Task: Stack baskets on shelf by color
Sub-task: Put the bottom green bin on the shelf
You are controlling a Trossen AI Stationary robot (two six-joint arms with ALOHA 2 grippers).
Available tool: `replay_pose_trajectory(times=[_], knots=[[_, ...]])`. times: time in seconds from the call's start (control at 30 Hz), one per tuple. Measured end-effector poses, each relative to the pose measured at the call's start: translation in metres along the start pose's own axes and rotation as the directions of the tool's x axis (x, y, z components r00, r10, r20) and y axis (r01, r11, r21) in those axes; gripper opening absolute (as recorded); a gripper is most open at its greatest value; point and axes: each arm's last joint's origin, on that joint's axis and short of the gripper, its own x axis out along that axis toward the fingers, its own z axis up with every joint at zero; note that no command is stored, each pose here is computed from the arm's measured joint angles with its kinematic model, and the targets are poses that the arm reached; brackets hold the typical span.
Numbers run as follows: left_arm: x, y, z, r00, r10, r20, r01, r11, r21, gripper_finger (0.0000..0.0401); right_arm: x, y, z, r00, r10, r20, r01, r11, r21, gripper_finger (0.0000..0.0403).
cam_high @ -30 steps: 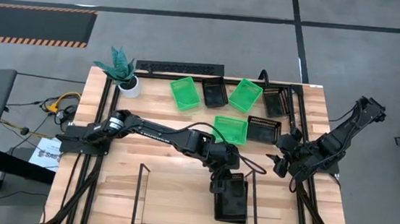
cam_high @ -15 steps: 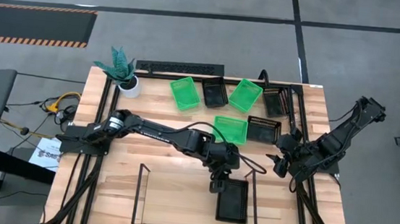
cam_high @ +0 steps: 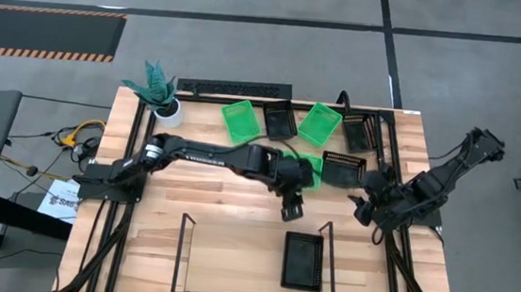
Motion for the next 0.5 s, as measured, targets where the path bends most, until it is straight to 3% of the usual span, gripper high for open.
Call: replay_pose_trajectory(times=[0.27, 0.5], knots=[[-0.018, 0.03, 0.008, 0.988, 0.153, -0.014, -0.152, 0.985, 0.081, 0.0154, 0.006, -0.006, 0.007, 0.998, -0.063, -0.006, 0.064, 0.997, 0.049, 0.0282], [-0.015, 0.07, 0.006, 0.97, 0.227, -0.082, -0.229, 0.973, -0.016, 0.0154, 0.019, -0.01, 0.002, 0.993, -0.118, -0.022, 0.119, 0.991, 0.058, 0.0282]])
